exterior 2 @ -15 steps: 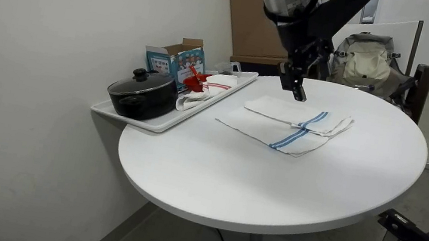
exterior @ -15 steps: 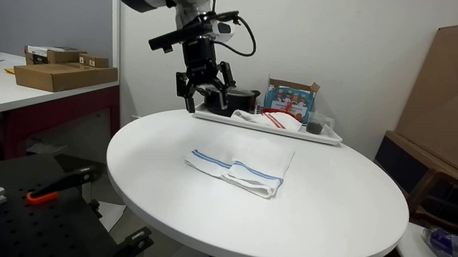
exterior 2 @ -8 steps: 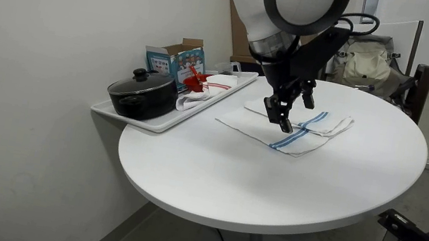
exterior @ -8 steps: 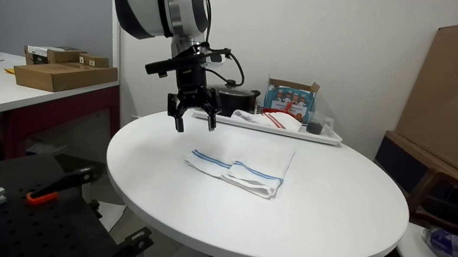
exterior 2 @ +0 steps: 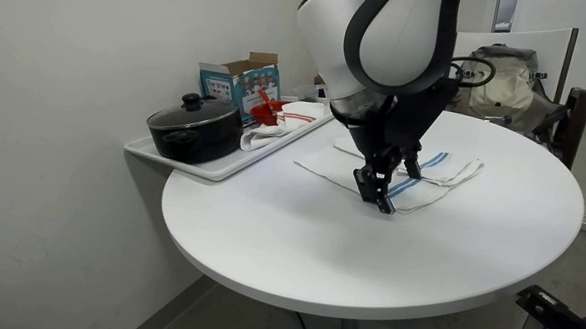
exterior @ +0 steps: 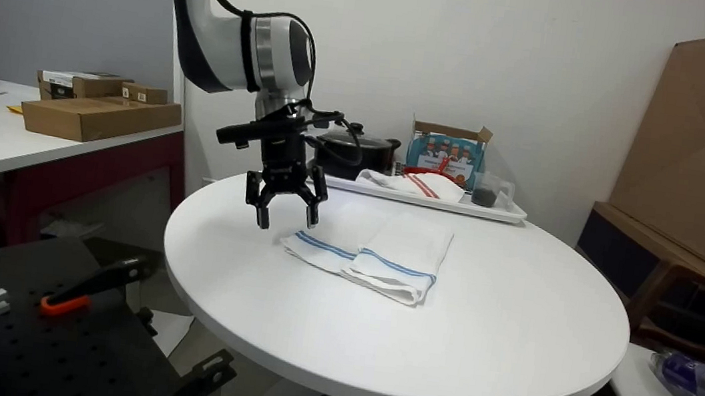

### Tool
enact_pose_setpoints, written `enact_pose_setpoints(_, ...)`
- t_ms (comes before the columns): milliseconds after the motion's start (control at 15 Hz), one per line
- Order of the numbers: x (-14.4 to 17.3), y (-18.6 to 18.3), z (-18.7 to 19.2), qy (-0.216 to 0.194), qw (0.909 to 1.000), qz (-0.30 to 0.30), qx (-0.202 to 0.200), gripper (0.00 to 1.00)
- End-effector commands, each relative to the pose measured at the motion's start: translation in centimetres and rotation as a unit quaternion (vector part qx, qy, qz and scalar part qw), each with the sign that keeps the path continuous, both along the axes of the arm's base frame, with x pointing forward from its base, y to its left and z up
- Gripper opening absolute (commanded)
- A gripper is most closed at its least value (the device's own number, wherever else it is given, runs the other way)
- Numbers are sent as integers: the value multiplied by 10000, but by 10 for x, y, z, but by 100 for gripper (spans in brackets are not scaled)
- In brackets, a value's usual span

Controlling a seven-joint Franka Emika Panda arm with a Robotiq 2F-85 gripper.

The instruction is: Fold the bluestripped table cloth

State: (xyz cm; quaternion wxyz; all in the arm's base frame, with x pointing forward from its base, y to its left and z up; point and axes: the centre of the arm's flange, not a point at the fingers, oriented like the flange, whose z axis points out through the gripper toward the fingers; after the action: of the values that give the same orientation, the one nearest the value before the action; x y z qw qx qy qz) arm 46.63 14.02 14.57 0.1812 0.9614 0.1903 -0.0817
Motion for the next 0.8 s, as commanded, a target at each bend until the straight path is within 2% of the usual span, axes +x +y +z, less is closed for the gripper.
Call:
enact_pose_setpoints(0, 9, -1, -18, 38, 10000, 70, 23, 100)
enact_pose_setpoints(400, 12, -9, -31, -5, 10000, -2, 73, 99)
enact_pose_setpoints(533, 13, -11, -31, -28, 10000, -14, 80, 74)
enact_pose_setpoints(733, 13, -9, -30, -54, 10000, 19, 57, 53)
